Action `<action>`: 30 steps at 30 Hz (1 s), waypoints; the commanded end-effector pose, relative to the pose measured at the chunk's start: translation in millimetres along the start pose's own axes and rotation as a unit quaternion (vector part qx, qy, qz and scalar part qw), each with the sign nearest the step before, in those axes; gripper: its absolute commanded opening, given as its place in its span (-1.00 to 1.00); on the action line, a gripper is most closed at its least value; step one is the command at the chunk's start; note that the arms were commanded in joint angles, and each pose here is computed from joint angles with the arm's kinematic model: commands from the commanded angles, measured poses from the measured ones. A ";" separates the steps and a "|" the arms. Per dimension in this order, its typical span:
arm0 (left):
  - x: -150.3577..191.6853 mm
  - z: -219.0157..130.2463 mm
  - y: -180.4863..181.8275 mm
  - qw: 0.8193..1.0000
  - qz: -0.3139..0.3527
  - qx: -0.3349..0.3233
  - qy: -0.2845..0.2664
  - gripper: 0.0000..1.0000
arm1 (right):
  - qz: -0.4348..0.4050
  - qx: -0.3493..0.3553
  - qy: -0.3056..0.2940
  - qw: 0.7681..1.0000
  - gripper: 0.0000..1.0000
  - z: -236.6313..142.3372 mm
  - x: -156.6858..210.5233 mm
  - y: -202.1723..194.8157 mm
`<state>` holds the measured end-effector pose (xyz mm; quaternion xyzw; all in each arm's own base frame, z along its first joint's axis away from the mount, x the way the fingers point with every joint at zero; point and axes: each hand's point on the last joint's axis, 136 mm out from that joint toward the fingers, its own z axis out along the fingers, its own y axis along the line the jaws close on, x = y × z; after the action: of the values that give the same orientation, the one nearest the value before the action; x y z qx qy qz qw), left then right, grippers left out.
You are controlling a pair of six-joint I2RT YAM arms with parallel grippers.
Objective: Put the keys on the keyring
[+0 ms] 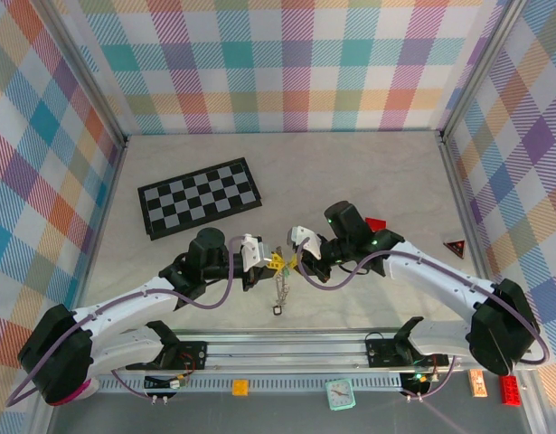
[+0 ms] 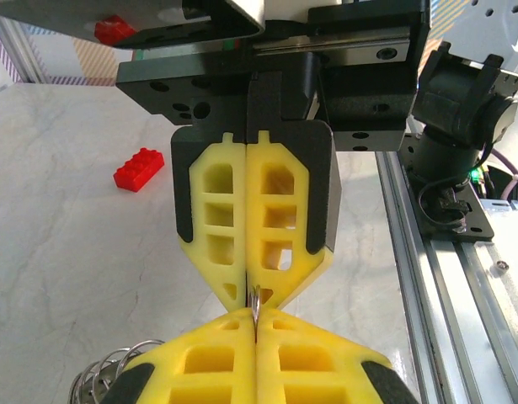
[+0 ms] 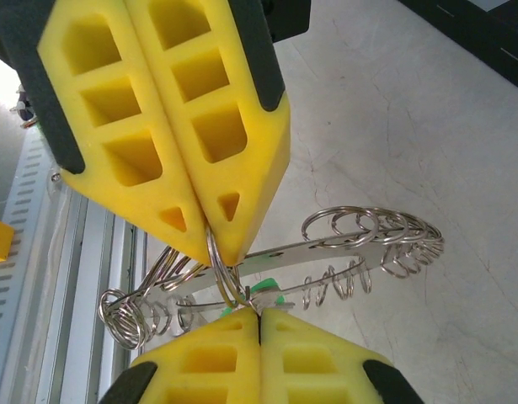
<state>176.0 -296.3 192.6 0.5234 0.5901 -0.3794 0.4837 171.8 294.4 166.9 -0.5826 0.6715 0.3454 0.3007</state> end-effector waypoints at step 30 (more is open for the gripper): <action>-4.3 -4.5 7.4 0.999 0.020 -0.020 0.029 -0.52 | -0.037 0.010 -0.005 0.999 -1.00 -19.1 -22.0 3.2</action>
<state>180.2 -293.6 194.2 0.5229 0.5967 -0.3627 0.4889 168.4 291.3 182.0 -0.5838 0.6629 0.3458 0.3165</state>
